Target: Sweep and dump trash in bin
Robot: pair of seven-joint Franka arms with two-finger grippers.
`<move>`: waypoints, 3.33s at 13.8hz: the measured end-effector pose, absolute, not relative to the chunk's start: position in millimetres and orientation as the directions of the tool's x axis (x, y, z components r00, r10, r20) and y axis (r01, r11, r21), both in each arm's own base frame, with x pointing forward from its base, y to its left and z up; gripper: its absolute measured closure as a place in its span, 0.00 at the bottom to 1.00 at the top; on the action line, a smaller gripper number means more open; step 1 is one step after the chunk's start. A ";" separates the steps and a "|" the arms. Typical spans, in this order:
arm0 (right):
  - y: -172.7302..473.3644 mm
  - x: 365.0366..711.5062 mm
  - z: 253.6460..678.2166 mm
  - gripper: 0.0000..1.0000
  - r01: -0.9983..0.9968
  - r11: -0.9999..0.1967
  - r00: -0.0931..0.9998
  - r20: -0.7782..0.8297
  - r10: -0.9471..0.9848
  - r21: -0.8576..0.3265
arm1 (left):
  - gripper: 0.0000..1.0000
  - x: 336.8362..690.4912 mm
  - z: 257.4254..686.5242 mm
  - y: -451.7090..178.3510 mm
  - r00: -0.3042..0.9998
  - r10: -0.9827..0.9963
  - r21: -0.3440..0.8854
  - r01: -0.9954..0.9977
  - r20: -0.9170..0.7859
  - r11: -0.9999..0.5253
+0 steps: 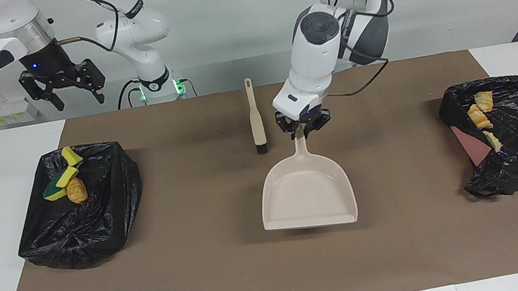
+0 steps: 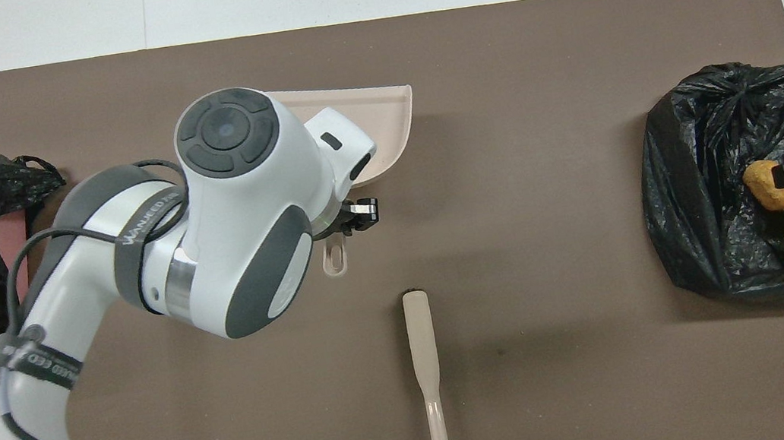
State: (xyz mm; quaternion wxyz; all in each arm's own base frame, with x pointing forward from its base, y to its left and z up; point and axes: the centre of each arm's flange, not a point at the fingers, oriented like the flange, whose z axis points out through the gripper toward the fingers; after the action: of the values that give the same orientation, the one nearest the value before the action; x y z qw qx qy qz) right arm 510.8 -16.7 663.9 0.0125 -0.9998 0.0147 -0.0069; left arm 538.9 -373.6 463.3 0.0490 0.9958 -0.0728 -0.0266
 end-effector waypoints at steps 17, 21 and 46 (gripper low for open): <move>-15.7 512.4 661.8 0.00 -0.019 -1.000 1.000 0.021 -0.019 -0.014 | 0.02 538.5 414.1 -403.1 0.997 -0.080 0.121 -0.079 -0.002 -0.990; -15.7 512.4 661.6 0.00 -0.019 -1.000 1.000 0.021 -0.019 -0.014 | 0.00 569.1 476.9 -325.2 0.999 0.014 0.129 0.009 0.037 -0.992; -16.0 512.4 661.5 0.00 -0.019 -1.000 1.000 0.020 -0.019 -0.013 | 0.00 548.5 627.0 -29.7 0.992 -0.129 0.048 -0.129 0.006 -0.990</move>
State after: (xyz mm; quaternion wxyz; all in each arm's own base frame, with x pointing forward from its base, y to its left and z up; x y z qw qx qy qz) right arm 512.4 -16.0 661.5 0.0066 -0.9999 0.0096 -0.0102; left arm 548.5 -29.7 627.0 0.0241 0.9976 -0.0647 0.0016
